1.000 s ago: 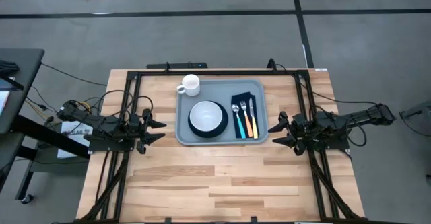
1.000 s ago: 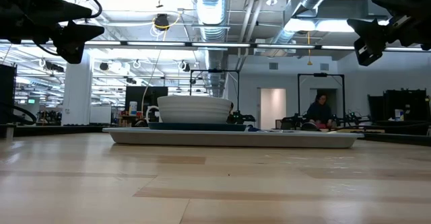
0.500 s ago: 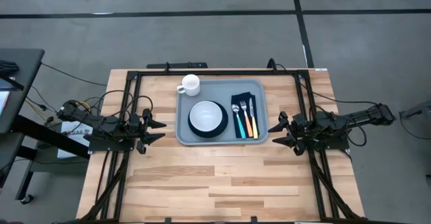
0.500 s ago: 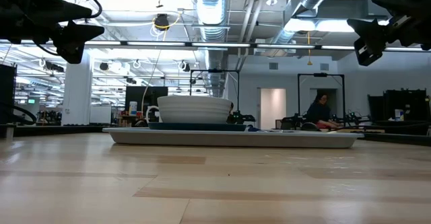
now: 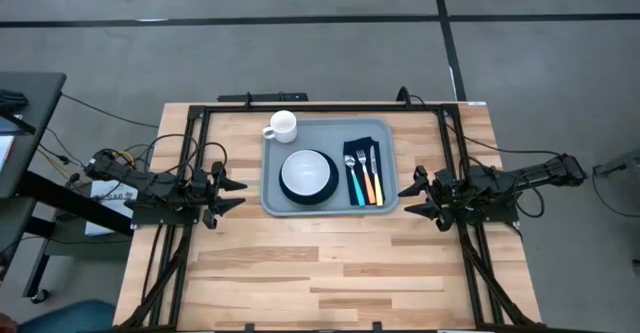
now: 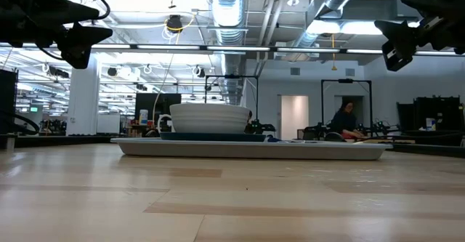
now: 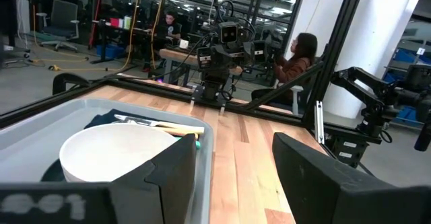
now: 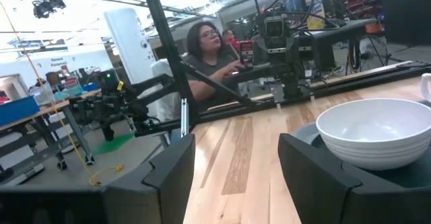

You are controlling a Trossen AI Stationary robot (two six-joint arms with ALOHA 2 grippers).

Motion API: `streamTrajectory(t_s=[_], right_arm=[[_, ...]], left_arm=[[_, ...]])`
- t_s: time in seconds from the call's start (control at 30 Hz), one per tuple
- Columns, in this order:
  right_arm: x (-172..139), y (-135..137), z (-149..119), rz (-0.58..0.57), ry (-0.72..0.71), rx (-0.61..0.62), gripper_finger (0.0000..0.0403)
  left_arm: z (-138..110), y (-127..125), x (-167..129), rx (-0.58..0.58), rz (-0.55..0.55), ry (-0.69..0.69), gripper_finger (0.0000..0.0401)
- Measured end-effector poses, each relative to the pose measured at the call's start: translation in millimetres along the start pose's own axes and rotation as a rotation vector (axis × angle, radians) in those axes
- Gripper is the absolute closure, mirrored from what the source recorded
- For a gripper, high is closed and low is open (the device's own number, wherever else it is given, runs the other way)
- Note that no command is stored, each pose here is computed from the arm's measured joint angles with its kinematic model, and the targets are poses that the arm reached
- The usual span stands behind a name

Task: Set up tray
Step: Return to Home Position

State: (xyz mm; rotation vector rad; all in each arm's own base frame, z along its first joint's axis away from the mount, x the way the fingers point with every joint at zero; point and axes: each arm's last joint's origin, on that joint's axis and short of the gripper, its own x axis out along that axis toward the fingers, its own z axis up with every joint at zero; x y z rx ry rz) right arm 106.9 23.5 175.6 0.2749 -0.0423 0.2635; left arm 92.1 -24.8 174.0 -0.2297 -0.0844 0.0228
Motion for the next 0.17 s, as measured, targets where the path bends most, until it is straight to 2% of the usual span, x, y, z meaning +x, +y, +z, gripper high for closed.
streamTrajectory(t_s=[0.17], right_arm=[[0.0,0.0,0.0,0.0,0.0,0.0,0.0198]], left_arm=[[0.0,0.0,0.0,0.0,0.0,0.0,0.0214]])
